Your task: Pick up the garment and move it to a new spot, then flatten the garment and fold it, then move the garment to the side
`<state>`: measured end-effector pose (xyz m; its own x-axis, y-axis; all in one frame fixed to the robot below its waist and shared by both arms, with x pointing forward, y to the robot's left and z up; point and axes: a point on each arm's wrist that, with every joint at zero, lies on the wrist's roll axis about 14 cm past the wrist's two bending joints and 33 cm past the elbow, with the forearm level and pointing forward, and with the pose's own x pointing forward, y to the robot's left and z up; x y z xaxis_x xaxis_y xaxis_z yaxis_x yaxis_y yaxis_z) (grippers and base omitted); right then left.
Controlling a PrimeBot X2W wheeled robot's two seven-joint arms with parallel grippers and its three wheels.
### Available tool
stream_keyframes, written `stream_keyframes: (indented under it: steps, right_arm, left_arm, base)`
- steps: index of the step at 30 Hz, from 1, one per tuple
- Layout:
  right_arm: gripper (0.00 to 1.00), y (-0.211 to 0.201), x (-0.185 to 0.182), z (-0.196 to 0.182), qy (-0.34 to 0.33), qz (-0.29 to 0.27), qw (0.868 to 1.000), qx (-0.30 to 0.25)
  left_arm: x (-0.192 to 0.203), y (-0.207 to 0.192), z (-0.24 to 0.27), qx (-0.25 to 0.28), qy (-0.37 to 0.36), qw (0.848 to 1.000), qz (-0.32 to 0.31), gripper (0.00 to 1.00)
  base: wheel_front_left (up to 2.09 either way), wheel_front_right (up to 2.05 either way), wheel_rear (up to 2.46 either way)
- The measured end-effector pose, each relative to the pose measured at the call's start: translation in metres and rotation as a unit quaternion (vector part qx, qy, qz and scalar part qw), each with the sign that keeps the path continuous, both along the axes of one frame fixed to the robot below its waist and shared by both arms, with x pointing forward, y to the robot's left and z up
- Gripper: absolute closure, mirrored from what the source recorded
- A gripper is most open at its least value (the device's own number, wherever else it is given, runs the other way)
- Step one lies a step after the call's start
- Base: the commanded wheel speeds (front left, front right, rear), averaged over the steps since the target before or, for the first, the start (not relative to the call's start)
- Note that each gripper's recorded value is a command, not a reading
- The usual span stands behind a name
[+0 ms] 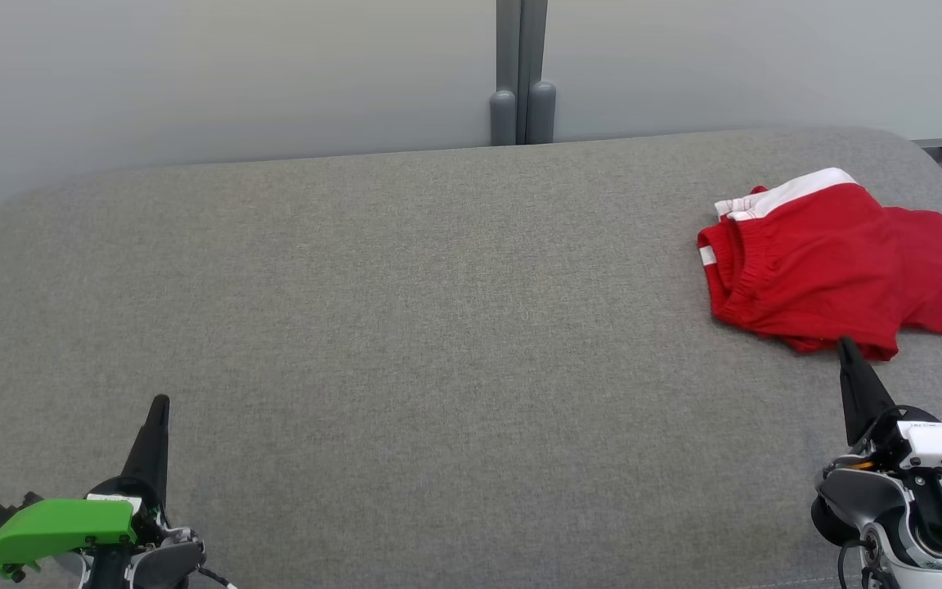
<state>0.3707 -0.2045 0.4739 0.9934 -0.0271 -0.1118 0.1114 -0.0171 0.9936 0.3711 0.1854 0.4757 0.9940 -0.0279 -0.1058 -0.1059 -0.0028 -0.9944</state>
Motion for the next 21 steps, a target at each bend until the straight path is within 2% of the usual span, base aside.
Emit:
stream_keyframes:
  steps: [21]
  right_arm:
    - [1.00, -0.0001, 0.0006, 0.0010, -0.002, 0.000, 1.000, 0.000]
  left_arm:
    - [0.0014, 0.0001, 0.0014, 0.000, -0.002, 1.000, 0.000, 1.00]
  base:
    - [0.00, 0.00, 0.00]
